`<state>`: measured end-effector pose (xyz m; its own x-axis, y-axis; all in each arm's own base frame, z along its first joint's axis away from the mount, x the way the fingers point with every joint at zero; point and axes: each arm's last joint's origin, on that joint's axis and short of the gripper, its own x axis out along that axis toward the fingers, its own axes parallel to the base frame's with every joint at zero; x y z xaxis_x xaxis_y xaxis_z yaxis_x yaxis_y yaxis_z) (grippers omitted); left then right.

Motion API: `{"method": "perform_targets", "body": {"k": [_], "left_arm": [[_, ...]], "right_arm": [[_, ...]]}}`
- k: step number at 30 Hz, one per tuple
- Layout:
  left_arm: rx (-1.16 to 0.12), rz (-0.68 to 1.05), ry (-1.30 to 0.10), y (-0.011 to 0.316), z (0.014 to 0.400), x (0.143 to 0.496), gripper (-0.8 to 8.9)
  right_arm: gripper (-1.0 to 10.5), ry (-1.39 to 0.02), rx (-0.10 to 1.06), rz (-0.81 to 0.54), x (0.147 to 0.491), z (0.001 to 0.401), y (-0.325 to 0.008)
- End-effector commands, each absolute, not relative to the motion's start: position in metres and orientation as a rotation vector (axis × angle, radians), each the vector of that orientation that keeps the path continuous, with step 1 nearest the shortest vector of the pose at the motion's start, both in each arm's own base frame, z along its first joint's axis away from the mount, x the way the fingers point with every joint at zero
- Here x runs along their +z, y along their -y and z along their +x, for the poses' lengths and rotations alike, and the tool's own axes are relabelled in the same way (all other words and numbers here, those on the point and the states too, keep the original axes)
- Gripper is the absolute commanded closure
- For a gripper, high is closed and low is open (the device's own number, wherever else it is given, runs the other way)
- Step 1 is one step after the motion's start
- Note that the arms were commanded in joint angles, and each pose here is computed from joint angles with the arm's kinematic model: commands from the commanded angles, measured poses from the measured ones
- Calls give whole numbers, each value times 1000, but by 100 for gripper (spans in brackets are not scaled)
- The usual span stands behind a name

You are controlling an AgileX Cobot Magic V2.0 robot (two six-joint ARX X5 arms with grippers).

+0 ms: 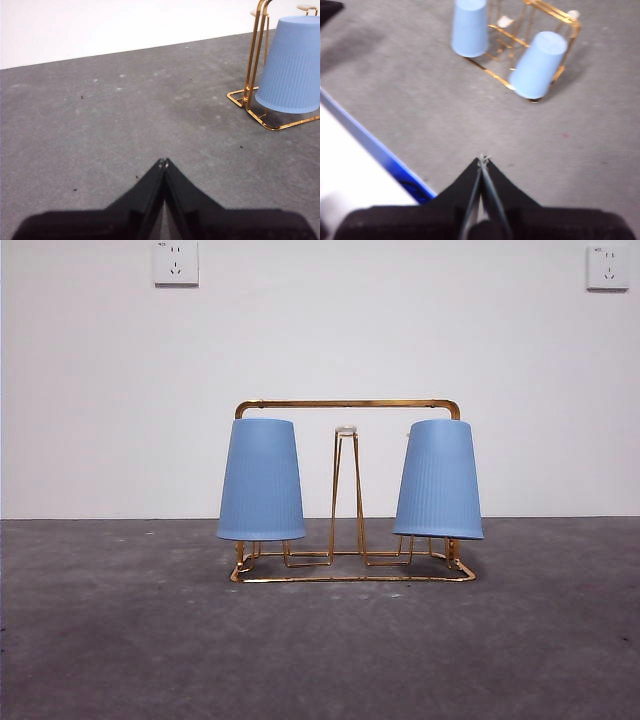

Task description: Pick up cup 1,put cup 1 in the cup rack,pick up cup 2,put cup 2 in the cup rack

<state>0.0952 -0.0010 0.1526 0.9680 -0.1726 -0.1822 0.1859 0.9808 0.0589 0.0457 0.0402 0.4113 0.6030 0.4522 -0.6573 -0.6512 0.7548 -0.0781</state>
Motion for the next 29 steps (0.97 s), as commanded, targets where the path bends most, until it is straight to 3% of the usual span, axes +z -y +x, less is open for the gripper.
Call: {"method": "perform_targets", "body": {"k": [1, 3, 9, 15, 22, 29], "left_arm": [[-182, 69, -179, 1, 96, 150, 817], [-182, 69, -179, 1, 96, 150, 817], [-182, 69, -179, 1, 96, 150, 817], [-183, 69, -179, 1, 96, 150, 817], [-182, 69, -179, 1, 96, 150, 817], [-183, 69, -179, 1, 96, 150, 817]], "right_arm": [[945, -573, 585, -395, 415, 48, -37], [945, -465, 542, -388, 420, 51, -33], [945, -200, 443, -186, 408, 59, -23], [945, -74, 241, -104, 348, 85, -14], [945, -17, 151, -44, 258, 96, -9], [945, -24, 138, 1, 193, 95, -8]]}}
